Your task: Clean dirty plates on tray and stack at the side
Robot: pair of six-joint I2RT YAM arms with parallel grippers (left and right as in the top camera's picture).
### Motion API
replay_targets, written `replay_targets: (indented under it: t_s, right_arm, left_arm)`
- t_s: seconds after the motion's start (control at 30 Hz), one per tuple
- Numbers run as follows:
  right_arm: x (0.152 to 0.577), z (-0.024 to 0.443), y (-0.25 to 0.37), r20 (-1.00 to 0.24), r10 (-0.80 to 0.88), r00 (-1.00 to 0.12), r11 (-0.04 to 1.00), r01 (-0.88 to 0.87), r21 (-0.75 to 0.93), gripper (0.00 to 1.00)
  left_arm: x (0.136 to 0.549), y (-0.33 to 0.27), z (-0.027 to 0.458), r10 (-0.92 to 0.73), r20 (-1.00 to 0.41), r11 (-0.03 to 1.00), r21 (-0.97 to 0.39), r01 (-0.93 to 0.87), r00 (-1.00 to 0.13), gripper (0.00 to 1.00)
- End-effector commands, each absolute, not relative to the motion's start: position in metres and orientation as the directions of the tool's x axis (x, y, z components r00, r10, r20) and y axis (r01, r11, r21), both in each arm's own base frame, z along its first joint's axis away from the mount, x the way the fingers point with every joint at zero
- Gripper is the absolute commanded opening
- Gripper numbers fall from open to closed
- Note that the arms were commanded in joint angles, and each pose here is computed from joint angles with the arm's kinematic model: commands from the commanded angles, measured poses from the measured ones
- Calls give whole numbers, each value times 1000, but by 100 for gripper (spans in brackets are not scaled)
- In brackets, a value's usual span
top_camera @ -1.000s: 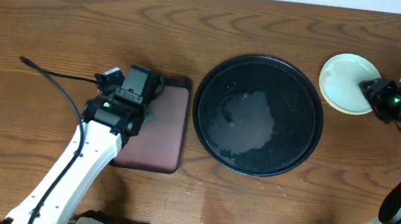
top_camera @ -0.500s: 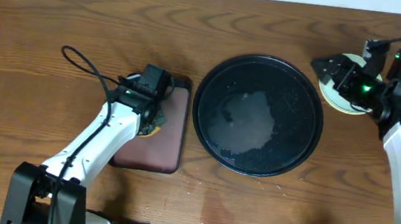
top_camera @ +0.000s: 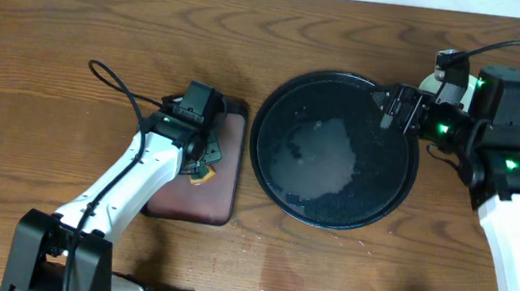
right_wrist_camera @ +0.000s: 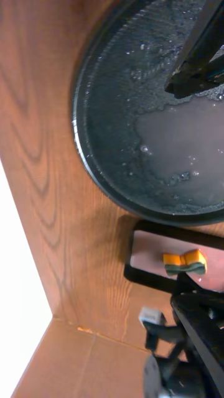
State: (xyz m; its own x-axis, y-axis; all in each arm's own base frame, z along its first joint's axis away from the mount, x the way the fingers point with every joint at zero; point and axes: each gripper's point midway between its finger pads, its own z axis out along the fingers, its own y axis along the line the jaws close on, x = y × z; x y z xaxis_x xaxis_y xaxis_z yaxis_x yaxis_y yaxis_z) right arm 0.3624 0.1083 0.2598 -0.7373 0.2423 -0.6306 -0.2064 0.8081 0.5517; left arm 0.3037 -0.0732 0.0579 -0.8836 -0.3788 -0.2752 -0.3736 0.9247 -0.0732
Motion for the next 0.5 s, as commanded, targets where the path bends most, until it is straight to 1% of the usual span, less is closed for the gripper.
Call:
replay_targets:
  t_s: [0.0,0.13,0.17,0.23,0.37,0.47]
  right_arm:
    - [347,285,113,-714,177,-678,820,-300,488,99]
    - [324,302,109,-748,154,-645,832,-324,451,99]
    - [315,304,108,-759,130,-638,837,-340,429,99]
    - [302,303,103,-760,105,-641,854,-333,399,99]
    - [271,293,88,-731,78,-678,898,-270,347,99]
    - [246,290,80,-718,57,-693,917,-249,313,99]
  left_arm:
    - [311,-74,72,-333,-307,943,-82,-324,-892,45]
    - [315,-75,120,-319,-382,948,-129,-292,-867,47]
    - [314,-75,135,-323,-404,946,-146,-288,-856,51]
    - [306,-73,161,-330,-442,944,-176,-280,-834,55]
    - [269,-63,205,-342,-503,938,-234,-256,-794,57]
    - [242,-55,229,-352,-547,933,-268,-239,-759,58]
